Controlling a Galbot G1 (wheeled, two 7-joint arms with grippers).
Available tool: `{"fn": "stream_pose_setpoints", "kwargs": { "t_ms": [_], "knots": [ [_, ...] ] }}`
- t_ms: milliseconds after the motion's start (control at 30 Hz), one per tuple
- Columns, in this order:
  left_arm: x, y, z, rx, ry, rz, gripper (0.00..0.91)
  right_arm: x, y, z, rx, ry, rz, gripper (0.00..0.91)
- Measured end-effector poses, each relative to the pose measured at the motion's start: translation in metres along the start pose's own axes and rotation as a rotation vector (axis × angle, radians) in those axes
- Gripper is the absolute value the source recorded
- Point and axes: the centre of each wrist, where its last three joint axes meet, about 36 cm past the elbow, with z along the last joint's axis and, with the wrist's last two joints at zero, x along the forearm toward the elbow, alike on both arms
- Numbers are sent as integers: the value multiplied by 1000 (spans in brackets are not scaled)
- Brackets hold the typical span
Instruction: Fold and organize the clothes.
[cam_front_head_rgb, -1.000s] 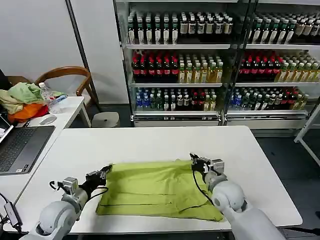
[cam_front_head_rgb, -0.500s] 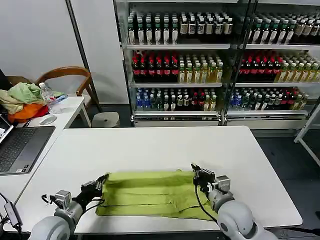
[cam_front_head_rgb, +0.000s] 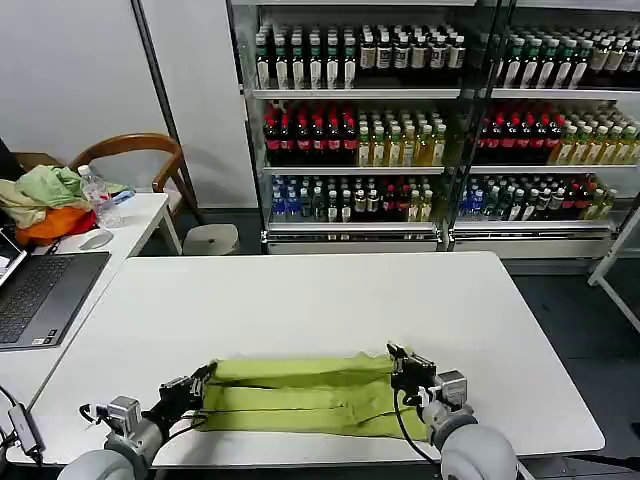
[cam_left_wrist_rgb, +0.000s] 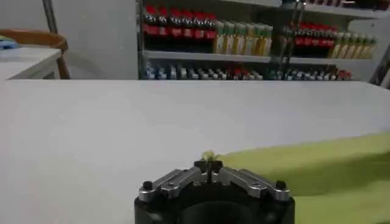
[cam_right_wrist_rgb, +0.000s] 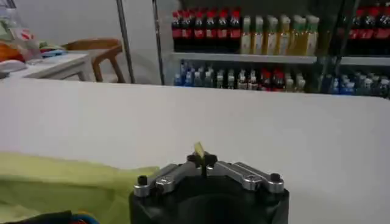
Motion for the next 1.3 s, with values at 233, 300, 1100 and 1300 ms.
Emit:
{"fn": "stream_pose_setpoints", "kwargs": {
  "t_ms": [233, 300, 1100, 1300],
  "knots": [
    [2, 3, 1, -5, 5, -5, 50, 6, 6, 4, 9, 10, 16, 0],
    [4, 2, 1, -5, 7, -3, 50, 7, 7, 6, 16, 11, 22, 0],
    [10, -21, 2, 13, -41, -65, 907, 33, 4, 14, 54, -65, 66, 907],
    [10, -43, 4, 77, -32, -131, 907, 48, 0, 6, 64, -108, 79, 907]
  ]
}}
